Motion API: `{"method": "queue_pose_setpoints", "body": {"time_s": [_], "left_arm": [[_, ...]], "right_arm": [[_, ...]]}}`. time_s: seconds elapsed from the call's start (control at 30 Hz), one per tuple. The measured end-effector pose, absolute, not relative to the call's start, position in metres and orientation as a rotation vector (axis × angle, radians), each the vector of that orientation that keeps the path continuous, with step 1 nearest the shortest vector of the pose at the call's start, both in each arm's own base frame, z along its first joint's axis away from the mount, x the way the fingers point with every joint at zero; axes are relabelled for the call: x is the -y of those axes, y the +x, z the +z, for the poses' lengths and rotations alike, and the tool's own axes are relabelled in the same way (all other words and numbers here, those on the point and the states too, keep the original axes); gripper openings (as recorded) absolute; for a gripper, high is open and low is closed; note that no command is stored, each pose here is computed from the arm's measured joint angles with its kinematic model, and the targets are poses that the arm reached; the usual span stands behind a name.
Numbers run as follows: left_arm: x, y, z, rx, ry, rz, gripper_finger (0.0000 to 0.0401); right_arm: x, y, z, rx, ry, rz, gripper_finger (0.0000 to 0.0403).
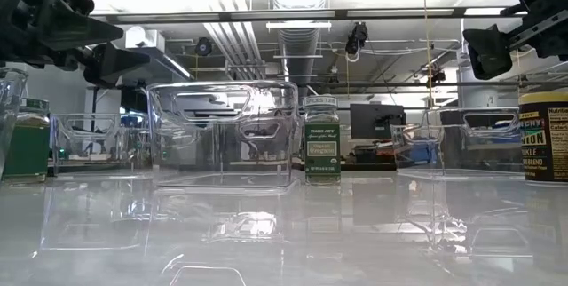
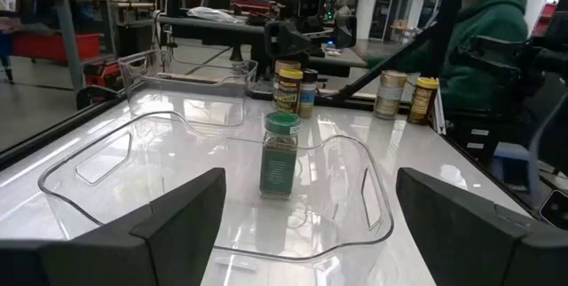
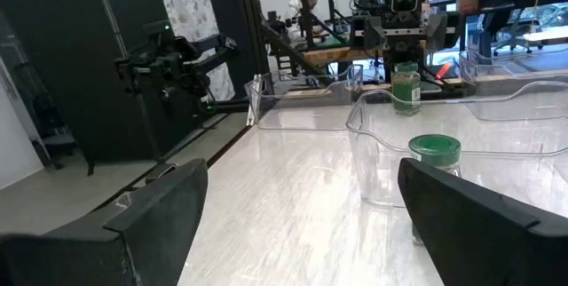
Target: Sort spices by type
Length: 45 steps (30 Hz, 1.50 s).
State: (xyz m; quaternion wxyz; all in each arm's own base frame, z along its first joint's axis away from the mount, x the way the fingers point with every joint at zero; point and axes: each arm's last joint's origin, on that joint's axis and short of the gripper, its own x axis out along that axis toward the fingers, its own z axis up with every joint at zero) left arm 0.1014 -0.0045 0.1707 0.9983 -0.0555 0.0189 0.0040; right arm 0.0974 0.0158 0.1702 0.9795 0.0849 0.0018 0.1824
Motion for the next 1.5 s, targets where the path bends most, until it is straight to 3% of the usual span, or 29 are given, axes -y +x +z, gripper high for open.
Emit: {"method": "queue_pose_setpoints", "body": {"time_s": [1.23, 1.5], "left_arm": [[0.004, 0.101, 0.171, -0.038, -0.111, 0.008, 0.0316], [0.004, 0.101, 0.171, -0.038, -0.111, 0.008, 0.0316]], "right_arm": [[-0.016, 0.097, 0.171, 0.001, 0.168, 0.368, 0.0361], [-0.016, 0.096, 0.181, 0.099, 0.233, 0.381, 0.0361]]}}
